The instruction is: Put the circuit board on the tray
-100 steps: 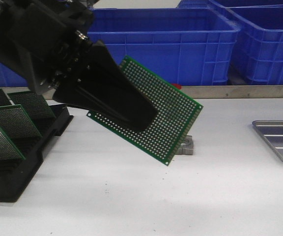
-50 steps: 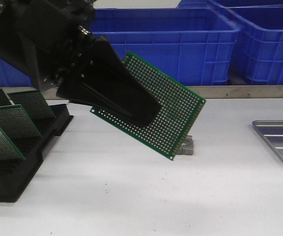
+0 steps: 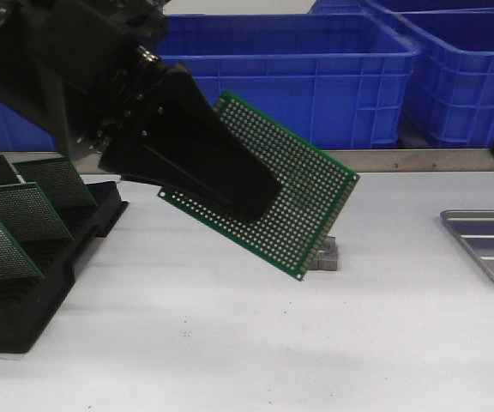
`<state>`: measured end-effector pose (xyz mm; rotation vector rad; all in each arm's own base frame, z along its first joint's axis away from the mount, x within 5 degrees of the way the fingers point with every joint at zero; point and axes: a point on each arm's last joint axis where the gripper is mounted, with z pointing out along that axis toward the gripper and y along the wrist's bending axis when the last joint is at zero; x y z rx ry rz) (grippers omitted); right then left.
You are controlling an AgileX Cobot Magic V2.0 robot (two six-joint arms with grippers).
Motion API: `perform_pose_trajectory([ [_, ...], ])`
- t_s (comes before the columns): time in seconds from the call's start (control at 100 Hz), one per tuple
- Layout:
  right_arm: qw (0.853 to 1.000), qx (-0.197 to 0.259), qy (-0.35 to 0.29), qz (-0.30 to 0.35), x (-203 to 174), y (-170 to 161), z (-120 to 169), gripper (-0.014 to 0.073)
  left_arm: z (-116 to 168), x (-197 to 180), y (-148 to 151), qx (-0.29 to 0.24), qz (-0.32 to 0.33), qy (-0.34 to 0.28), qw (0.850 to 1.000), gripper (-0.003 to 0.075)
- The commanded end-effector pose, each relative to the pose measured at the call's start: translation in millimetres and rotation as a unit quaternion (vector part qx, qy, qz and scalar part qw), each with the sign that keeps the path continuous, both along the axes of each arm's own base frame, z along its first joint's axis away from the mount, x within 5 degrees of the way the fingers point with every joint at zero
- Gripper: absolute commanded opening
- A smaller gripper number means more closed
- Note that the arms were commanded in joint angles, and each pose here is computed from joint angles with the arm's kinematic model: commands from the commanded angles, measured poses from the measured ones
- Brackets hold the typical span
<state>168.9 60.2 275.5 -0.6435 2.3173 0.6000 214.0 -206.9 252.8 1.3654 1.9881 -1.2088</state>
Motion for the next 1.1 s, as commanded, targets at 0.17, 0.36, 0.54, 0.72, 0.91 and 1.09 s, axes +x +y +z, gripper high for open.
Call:
perform_pose_trajectory([
  [0.17, 0.973, 0.107, -0.046, 0.201, 10.2, 41.9, 3.7, 0.0547, 21.0, -2.8, -3.9, -0.041, 0.002, -0.002, 0.999, -0.0017],
  [0.36, 0.965, 0.130, -0.009, 0.227, 24.4, 58.0, -11.1, 0.0547, 20.6, -2.9, -3.7, -0.039, 0.001, -0.003, 0.999, -0.0017],
  [0.54, 0.959, 0.132, 0.007, 0.249, 35.9, 70.5, -14.1, 0.0511, 20.6, -2.9, -3.7, -0.039, 0.001, -0.003, 0.999, -0.0017],
  [0.72, 0.951, 0.137, 0.017, 0.276, 42.6, 82.6, -14.1, 0.0287, 20.6, -2.9, -3.7, -0.039, 0.001, -0.003, 0.999, -0.0017],
  [0.91, 0.950, 0.136, 0.015, 0.281, 42.5, 84.2, -12.8, -0.0076, 20.6, -2.9, -3.7, -0.040, -0.002, -0.009, 0.999, -0.0013],
  [1.09, 0.949, 0.133, 0.017, 0.287, 41.5, 83.9, -13.4, -0.0065, 21.5, -6.4, -3.7, -0.050, -0.038, -0.033, 0.998, 0.0220],
])
